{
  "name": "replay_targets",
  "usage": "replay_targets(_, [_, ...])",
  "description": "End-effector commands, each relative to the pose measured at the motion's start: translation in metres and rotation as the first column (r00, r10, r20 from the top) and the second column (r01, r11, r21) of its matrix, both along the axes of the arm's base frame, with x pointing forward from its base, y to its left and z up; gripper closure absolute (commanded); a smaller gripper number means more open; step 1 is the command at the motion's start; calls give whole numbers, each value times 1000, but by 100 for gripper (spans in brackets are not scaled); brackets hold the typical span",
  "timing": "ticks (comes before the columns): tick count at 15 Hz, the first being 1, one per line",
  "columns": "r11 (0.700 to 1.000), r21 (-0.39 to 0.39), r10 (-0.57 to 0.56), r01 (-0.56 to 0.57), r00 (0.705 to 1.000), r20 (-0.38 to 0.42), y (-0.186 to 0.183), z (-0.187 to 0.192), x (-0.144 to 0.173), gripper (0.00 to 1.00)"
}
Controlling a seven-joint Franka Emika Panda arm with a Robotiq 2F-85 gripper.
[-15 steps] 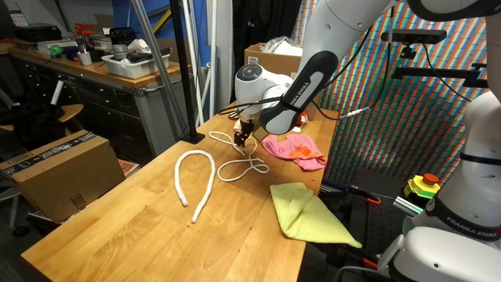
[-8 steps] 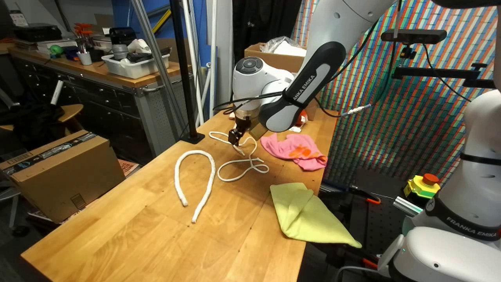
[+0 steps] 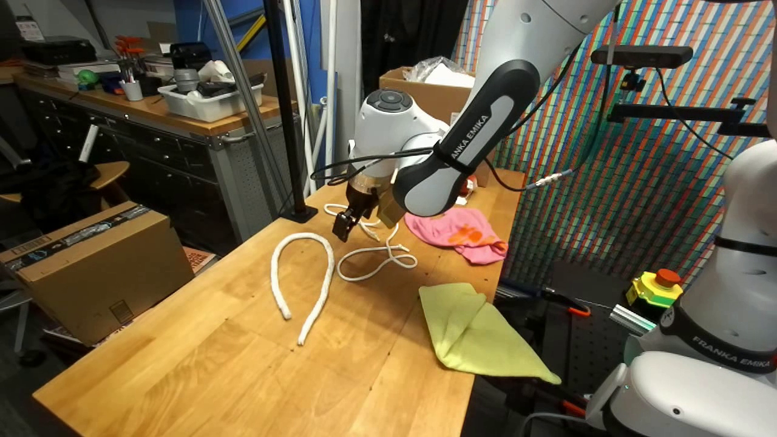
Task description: Pick up the clothes from the table and put them around the table.
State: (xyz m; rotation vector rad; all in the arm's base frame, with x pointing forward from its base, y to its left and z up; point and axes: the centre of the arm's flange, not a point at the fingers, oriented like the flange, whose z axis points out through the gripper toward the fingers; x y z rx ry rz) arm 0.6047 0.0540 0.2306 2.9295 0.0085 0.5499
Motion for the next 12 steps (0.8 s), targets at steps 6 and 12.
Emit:
replay_targets(6, [991, 126, 48, -46, 999, -7, 14, 3, 14, 0])
replay_targets(12, [982, 160, 103, -103, 995, 8, 34, 6, 30, 0])
